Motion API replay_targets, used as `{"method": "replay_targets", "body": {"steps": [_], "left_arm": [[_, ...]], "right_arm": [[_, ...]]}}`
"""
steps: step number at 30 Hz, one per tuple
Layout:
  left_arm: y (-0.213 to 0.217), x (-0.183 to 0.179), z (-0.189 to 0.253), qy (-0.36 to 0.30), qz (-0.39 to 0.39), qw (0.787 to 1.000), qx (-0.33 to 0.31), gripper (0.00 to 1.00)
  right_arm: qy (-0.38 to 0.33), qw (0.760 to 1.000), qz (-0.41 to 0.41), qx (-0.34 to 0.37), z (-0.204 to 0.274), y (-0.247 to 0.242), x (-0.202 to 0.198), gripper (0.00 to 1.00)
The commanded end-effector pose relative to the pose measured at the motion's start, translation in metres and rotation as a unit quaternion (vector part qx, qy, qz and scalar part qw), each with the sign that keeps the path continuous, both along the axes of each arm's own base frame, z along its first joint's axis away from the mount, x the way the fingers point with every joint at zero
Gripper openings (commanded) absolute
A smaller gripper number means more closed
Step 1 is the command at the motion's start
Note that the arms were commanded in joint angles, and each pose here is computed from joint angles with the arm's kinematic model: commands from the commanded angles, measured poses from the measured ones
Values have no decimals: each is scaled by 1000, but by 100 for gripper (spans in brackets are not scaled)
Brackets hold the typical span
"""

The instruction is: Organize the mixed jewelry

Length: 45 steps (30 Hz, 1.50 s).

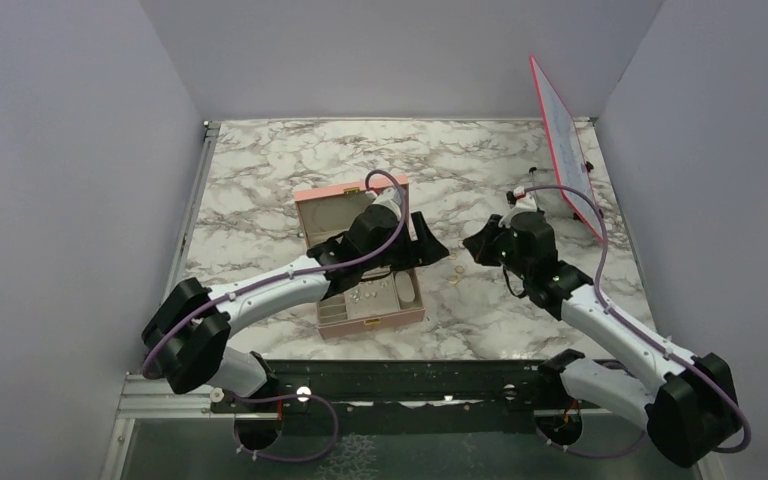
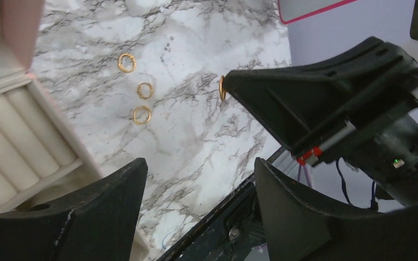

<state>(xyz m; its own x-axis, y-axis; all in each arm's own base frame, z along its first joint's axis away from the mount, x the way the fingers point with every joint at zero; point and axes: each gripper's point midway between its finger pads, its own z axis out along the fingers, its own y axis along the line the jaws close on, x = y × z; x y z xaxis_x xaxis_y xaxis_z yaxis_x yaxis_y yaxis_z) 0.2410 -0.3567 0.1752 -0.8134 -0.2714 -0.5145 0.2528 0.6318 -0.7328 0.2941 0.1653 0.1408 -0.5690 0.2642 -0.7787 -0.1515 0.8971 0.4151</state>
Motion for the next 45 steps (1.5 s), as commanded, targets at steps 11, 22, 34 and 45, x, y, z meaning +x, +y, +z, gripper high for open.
{"method": "replay_targets", "body": {"steps": [11,22,34,45], "left_arm": [[-45,18,43,-24,-20,994,-105,46],[-41,25,39,-22,6,995,-100,32],[-38,23,44,-42,-6,995,-87,0],[-31,11,79,-59,-24,993,-103,0]], "right_arm": [[-66,987,109,100,58,33,-29,1],[-63,986,114,105,55,35,-30,1],[-66,987,83,123,66,30,-28,4],[-135,970,56,192,106,16,-44,50]]}}
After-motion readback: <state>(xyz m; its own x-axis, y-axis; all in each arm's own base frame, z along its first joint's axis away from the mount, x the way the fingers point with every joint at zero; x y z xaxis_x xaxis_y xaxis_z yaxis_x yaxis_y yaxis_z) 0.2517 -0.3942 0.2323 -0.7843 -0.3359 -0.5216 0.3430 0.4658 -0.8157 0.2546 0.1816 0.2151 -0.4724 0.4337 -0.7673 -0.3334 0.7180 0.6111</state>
